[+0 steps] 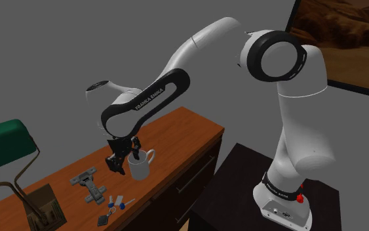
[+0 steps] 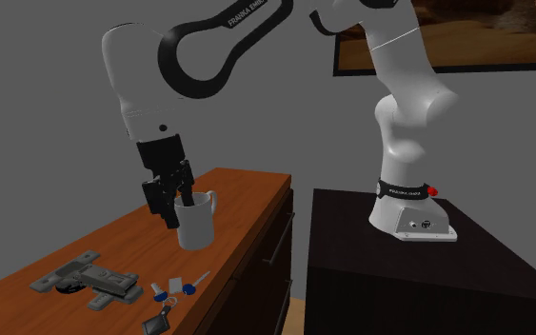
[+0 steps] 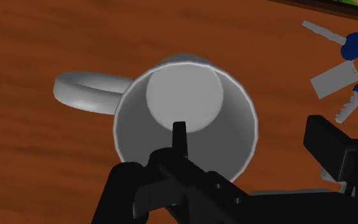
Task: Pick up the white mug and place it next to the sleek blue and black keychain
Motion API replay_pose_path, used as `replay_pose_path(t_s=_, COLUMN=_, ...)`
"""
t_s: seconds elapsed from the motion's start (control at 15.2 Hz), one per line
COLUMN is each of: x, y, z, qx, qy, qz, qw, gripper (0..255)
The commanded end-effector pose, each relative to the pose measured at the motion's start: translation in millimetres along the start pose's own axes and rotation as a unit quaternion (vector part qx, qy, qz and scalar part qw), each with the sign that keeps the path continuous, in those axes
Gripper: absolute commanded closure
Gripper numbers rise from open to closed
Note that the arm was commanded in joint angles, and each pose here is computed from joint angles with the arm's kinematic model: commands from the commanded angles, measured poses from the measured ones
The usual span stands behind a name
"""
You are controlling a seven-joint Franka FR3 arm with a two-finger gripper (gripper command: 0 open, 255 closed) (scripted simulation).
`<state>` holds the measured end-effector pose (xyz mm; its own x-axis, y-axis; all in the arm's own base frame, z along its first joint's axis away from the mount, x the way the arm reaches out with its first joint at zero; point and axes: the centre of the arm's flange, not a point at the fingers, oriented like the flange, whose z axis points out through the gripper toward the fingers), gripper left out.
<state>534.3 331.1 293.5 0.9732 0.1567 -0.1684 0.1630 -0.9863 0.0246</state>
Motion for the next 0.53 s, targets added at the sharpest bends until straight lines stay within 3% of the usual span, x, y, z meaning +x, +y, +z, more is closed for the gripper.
replay_pose_path(t_s=0.0, x=0, y=0, z=0, qx=0.000, qy=0.000, qz=0.000, qw=1.0000, gripper=0)
replay_pose_path(t_s=0.13, x=0, y=0, z=0, qx=0.000, qy=0.000, qz=0.000, qw=1.0000, gripper=0)
replay_pose_path(t_s=0.4, x=0, y=0, z=-50, qx=0.000, qy=0.000, qz=0.000, qw=1.0000, gripper=0)
replay_pose_path(t_s=0.46, x=0, y=0, z=-50, qx=0.000, qy=0.000, qz=0.000, qw=1.0000, gripper=0)
